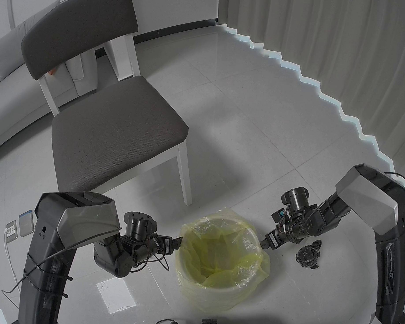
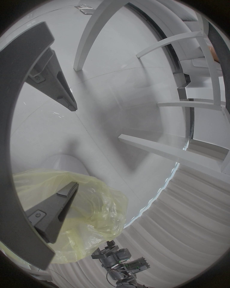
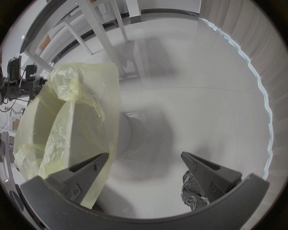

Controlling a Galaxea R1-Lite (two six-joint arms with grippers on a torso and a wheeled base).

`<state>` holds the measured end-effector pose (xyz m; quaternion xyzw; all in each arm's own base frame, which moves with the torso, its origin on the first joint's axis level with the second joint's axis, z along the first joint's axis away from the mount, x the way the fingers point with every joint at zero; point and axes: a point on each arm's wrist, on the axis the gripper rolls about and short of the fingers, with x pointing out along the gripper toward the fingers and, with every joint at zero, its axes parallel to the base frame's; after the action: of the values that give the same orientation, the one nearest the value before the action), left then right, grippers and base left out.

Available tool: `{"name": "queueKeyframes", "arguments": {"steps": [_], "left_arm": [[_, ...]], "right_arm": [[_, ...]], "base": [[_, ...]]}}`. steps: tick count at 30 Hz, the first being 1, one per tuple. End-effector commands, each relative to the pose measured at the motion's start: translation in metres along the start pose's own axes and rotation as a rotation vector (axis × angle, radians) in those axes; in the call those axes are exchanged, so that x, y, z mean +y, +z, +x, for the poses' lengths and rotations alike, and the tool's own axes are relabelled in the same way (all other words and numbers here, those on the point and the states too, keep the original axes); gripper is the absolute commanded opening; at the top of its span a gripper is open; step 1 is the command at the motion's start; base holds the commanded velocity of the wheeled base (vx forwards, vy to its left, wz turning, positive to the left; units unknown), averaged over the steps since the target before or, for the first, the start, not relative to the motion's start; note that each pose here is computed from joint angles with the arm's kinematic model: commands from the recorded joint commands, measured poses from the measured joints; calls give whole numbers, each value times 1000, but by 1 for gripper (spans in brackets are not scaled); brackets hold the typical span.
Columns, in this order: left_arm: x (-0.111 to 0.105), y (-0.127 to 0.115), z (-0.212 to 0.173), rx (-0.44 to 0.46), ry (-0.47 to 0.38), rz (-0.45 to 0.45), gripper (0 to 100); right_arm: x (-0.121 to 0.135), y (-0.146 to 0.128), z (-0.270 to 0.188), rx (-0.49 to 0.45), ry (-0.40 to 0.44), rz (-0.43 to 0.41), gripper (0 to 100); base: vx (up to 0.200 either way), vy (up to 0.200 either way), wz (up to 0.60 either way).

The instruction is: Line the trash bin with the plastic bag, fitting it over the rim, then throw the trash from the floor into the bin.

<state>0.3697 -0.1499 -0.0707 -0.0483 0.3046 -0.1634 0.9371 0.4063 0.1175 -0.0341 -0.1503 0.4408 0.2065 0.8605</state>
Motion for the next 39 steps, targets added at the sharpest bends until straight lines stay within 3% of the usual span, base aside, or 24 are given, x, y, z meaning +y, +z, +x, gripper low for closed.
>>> {"name": "queueKeyframes", "arguments": {"steps": [1, 9, 12, 20, 25, 29, 31, 32, 39], "left_arm": [[-2, 1, 3, -6, -8, 3, 100], [10, 12, -13, -46, 15, -29, 100], [20, 11, -27, -51, 19, -43, 100], [29, 6, -54, -92, 26, -56, 100], [19, -8, -85, -69, -50, -41, 100], [1, -18, -97, -100, -114, -6, 100], [1, -18, -97, -100, -114, -6, 100], [-12, -28, -98, -81, -150, 19, 100], [-17, -47, -91, -22, -153, 39, 100]], "right_arm": [[1, -2, 9, 15, 6, -11, 100], [-12, -7, -8, 23, -21, -5, 100], [-26, -13, -24, 27, -48, -46, 100], [-33, -15, -62, -11, -65, -20, 100], [-10, -27, -89, -24, -10, -50, 100], [24, -36, -94, -60, 34, -122, 100], [24, -36, -94, -60, 34, -122, 100], [46, -39, -91, -78, 61, -171, 100], [77, -51, -75, -18, 105, -190, 100]], "base": [[0, 0, 0], [0, 0, 0], [0, 0, 0], [0, 0, 0], [0, 0, 0], [0, 0, 0], [0, 0, 0], [0, 0, 0], [0, 0, 0]]}}
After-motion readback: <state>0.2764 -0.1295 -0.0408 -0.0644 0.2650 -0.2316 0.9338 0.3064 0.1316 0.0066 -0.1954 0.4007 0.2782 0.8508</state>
